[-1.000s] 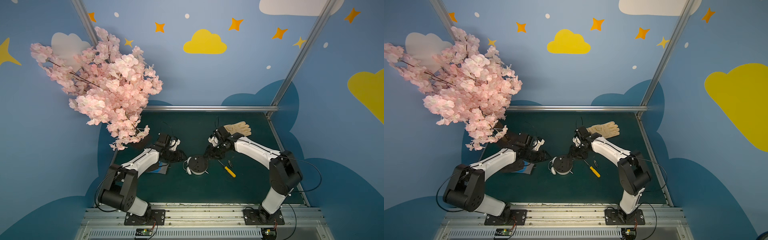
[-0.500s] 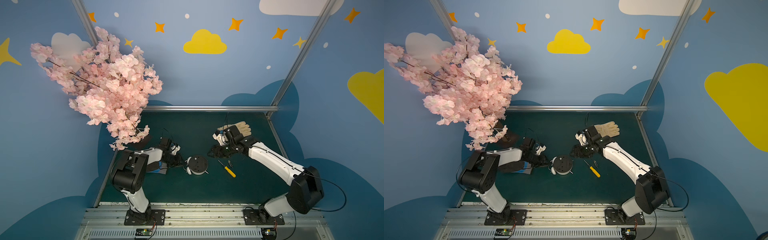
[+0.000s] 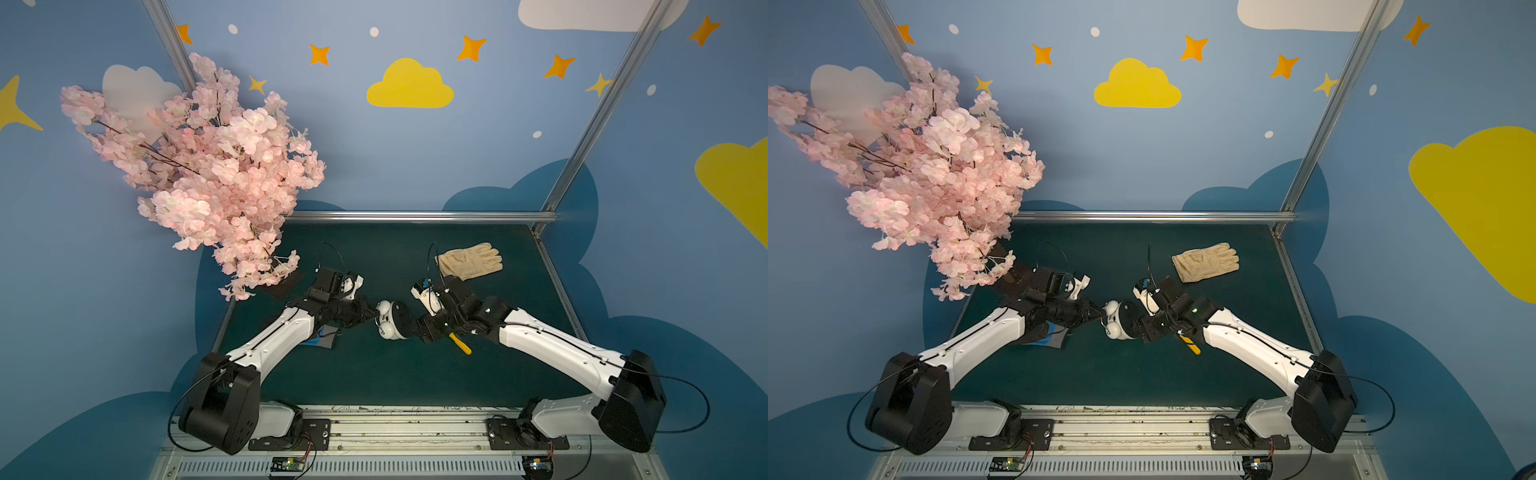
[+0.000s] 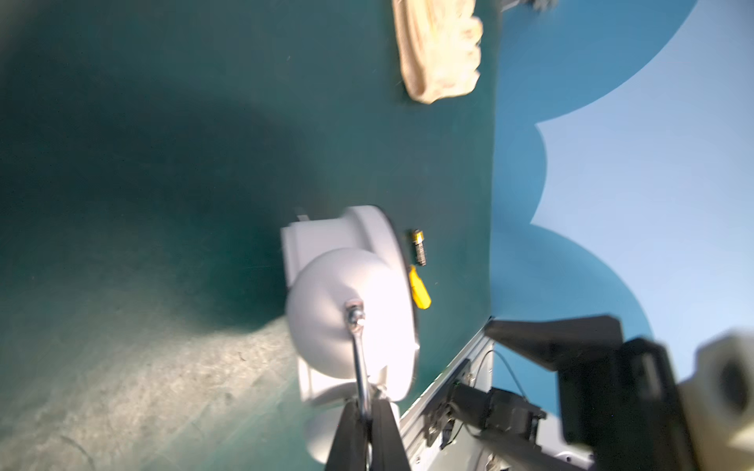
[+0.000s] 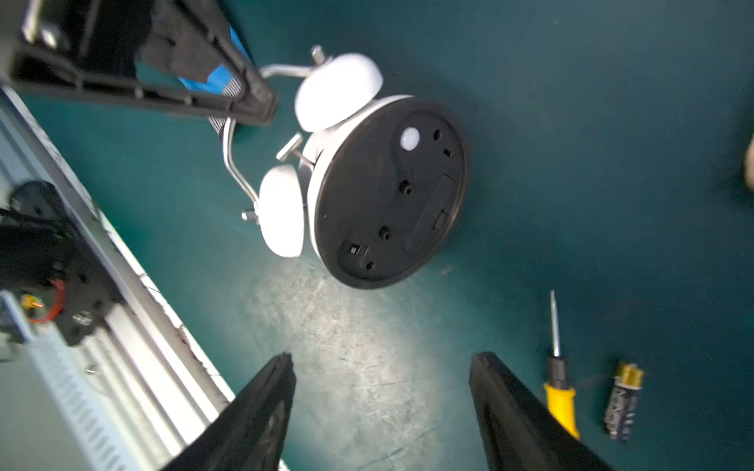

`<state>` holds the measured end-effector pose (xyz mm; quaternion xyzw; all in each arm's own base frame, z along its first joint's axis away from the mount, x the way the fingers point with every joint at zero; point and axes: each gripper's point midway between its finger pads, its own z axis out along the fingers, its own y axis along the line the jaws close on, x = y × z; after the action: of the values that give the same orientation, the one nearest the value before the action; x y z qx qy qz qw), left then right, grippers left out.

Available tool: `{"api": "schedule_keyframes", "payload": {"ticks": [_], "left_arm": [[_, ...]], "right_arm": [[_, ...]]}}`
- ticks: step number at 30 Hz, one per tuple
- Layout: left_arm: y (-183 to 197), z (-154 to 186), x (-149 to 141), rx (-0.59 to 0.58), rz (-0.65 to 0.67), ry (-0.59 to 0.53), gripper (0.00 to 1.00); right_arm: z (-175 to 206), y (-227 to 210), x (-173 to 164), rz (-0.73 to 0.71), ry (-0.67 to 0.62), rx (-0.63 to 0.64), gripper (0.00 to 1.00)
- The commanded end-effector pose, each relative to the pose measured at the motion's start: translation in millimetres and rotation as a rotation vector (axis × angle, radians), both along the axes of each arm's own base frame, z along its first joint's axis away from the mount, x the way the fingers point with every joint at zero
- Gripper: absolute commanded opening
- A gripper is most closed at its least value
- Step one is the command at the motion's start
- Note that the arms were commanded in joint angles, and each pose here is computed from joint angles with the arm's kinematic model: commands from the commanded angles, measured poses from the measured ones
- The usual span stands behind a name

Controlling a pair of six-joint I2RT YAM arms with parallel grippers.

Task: Remove the battery from the alarm
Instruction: Adjust the alarm at the center of the board.

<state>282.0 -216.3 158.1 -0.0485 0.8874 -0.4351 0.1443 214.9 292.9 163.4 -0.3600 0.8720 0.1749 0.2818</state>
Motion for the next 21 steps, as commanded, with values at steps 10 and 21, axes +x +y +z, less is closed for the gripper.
{"api": "schedule_keyframes", "payload": {"ticks": [10, 21], "left_arm": [[16.3, 80.0, 5.6, -0.139, 0.334, -0.041, 0.03], [10.8, 105.2, 9.8, -0.210, 0.400, -0.049, 0.03]], "right_arm": [[31.2, 58.3, -12.8, 0.053, -0.401, 0.102, 0.95], [25.5, 93.0, 8.8, 0.001, -0.515, 0.098, 0.95]]}}
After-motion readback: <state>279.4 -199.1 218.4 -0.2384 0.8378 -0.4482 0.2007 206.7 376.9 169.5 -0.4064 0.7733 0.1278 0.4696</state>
